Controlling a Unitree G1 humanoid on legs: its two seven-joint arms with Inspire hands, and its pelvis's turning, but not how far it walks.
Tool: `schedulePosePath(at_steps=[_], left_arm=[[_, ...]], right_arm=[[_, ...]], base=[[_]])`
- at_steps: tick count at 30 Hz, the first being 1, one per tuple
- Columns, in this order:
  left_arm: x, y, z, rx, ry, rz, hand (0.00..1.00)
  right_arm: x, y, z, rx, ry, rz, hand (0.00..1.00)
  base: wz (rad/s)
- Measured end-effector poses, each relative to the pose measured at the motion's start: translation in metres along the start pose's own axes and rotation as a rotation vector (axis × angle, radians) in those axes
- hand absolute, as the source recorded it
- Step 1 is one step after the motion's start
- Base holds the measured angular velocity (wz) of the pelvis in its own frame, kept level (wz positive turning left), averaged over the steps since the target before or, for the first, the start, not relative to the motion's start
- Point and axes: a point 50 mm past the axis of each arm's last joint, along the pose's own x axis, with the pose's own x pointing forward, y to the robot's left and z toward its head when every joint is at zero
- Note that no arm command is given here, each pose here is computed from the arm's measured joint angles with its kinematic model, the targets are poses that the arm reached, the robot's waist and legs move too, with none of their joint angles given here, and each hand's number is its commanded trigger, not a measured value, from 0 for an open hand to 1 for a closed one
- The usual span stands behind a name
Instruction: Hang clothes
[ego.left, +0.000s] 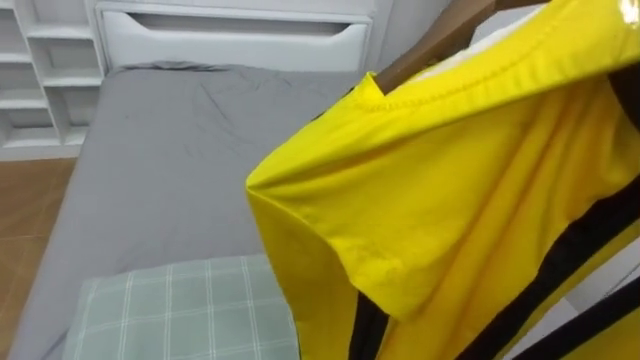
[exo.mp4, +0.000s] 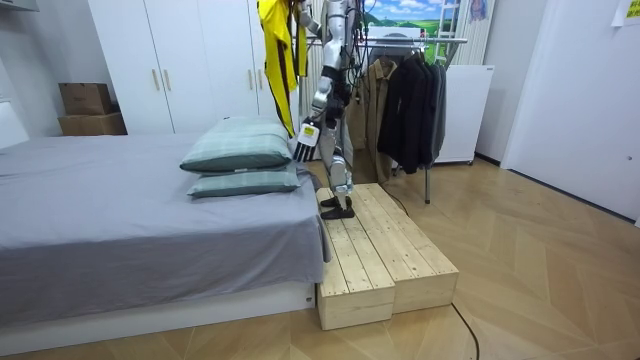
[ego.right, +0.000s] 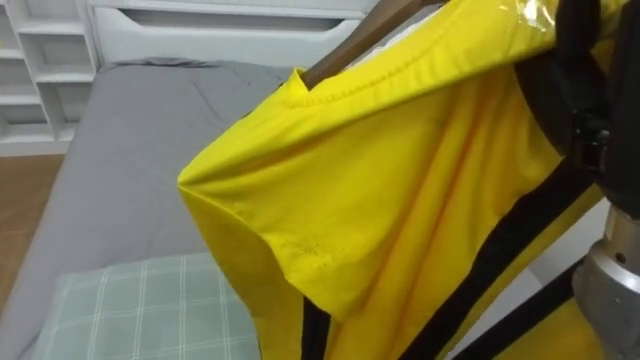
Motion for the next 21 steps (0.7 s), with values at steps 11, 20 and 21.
schedulePosePath(at_steps=[11, 20, 21], left_arm=[[0.002, -0.005, -0.002, -0.015, 0.033, 0.007, 0.0], [0.0, 0.0, -0.01, -0.028, 0.07, 0.021, 0.0], [-0.001, 0.003, -0.013, -0.034, 0.077, 0.036, 0.0]], right_arm=[[-0.036, 0.025, 0.026, 0.118, 0.156, 0.173, 1.0], [-0.037, 0.027, 0.029, 0.122, 0.157, 0.175, 1.0], [-0.038, 0.028, 0.033, 0.124, 0.153, 0.18, 1.0]], base=[[-0.64], [-0.21], [-0.54]])
